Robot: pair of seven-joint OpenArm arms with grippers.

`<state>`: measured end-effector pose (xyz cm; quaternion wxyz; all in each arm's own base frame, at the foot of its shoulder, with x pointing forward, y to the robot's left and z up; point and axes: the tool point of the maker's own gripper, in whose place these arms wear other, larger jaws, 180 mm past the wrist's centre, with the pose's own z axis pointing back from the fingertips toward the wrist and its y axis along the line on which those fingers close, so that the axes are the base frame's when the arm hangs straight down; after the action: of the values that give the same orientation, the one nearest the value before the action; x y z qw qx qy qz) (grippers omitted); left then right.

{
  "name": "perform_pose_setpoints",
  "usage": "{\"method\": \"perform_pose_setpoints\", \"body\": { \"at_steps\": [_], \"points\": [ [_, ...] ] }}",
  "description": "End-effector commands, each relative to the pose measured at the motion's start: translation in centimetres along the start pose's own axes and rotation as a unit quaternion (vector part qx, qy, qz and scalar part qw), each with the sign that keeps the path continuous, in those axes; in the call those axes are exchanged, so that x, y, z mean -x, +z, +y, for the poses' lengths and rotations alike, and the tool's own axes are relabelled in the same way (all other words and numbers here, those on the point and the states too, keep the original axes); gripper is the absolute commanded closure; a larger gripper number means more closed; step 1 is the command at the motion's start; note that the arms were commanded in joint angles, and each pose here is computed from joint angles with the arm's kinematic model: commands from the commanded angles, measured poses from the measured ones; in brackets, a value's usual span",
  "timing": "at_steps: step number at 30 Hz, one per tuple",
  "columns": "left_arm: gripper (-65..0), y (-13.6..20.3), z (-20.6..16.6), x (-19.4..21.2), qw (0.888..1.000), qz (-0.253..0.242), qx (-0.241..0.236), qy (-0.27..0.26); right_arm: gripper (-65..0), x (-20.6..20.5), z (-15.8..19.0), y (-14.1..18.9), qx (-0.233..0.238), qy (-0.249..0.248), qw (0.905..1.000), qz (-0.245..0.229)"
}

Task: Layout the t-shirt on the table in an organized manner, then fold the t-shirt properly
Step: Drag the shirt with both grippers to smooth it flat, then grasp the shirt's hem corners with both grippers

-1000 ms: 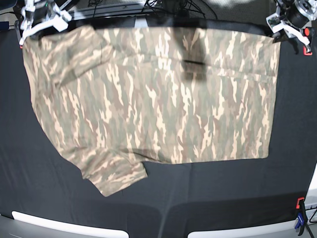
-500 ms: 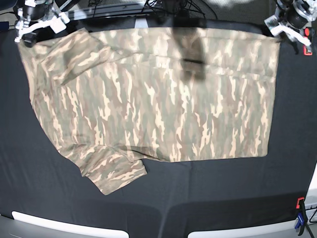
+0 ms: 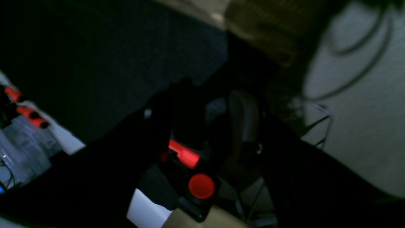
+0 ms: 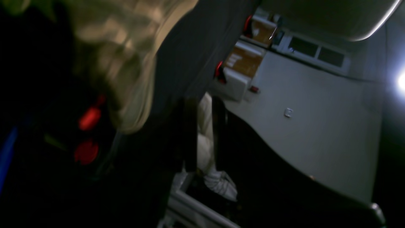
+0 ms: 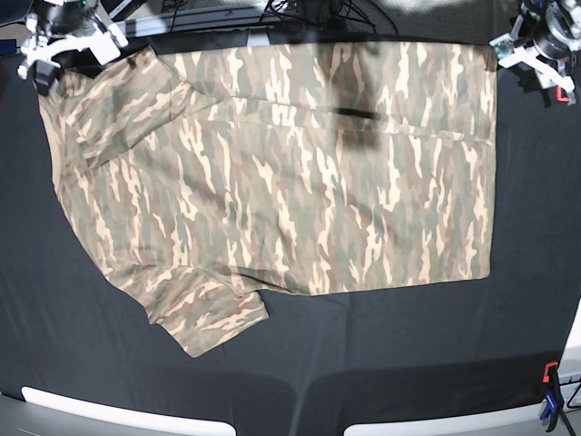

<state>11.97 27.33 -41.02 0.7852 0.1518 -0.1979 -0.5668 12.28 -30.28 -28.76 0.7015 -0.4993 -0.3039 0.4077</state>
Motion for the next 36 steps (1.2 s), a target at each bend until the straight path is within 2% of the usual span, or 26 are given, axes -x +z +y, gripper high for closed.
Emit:
{"method": "perform_pose_setpoints", "body": {
  "at_steps": [1, 5, 8, 10, 12, 17, 20, 24, 26, 29, 33, 36],
  "points": [
    [-28.2, 0.2, 1.9, -0.8, 1.0, -0.015, -0.026, 0.001, -8.1, -1.1, -1.4, -0.2, 0.016, -0.026, 0.9994, -0.016],
    [-28.2, -0.4, 5.4, -3.3, 0.994, -0.063, -0.063, 0.063, -8.1, -3.2, -1.9, -2.1, -0.006, -0.124, 0.992, -0.02],
    [-28.2, -0.7, 8.6, -5.5, 0.981, -0.103, -0.098, 0.131, -8.1, -5.4, -2.7, -3.9, -0.006, -0.192, 0.9806, -0.037],
    [-28.2, -0.7, 10.9, -7.1, 0.966, -0.136, -0.12, 0.182, -8.1, -6.7, -3.5, -5.0, -0.002, -0.241, 0.9694, -0.045],
    [-28.2, -0.8, 13.1, -8.5, 0.947, -0.172, -0.14, 0.233, -8.1, -8.2, -4.3, -6.1, -0.003, -0.285, 0.9568, -0.054],
    [-28.2, -2.9, 17.0, -10.9, 0.9, -0.216, -0.163, 0.34, -8.1, -11.5, -4.4, -9.3, -0.054, -0.334, 0.9385, -0.069],
    [-28.2, -5.0, 18.7, -11.6, 0.879, -0.217, -0.16, 0.394, -8.1, -12.4, -4.7, -11.5, -0.062, -0.363, 0.9271, -0.07],
    [-28.2, -7.8, 21.1, -11.7, 0.853, -0.205, -0.149, 0.456, -8.1, -13.1, -5.3, -15.0, -0.073, -0.384, 0.9182, -0.063],
    [-28.2, -9.1, 22.5, -11.7, 0.839, -0.203, -0.142, 0.484, -8.1, -13.0, -5.7, -17.1, -0.079, -0.386, 0.9177, -0.053],
    [-28.2, -10.8, 24.2, -11.0, 0.827, -0.187, -0.139, 0.512, -8.1, -12.1, -6.8, -20.3, -0.077, -0.395, 0.915, -0.029],
    [-28.2, -12.5, 26.2, -9.4, 0.815, -0.16, -0.138, 0.539, -8.1, -11.0, -8.5, -24.6, -0.101, -0.435, 0.8949, 0.003],
    [-28.2, -13.4, 26.9, -9.1, 0.795, -0.159, -0.117, 0.574, -8.1, -10.6, -8.7, -26.9, -0.161, -0.457, 0.8743, 0.025]
  ]
}}
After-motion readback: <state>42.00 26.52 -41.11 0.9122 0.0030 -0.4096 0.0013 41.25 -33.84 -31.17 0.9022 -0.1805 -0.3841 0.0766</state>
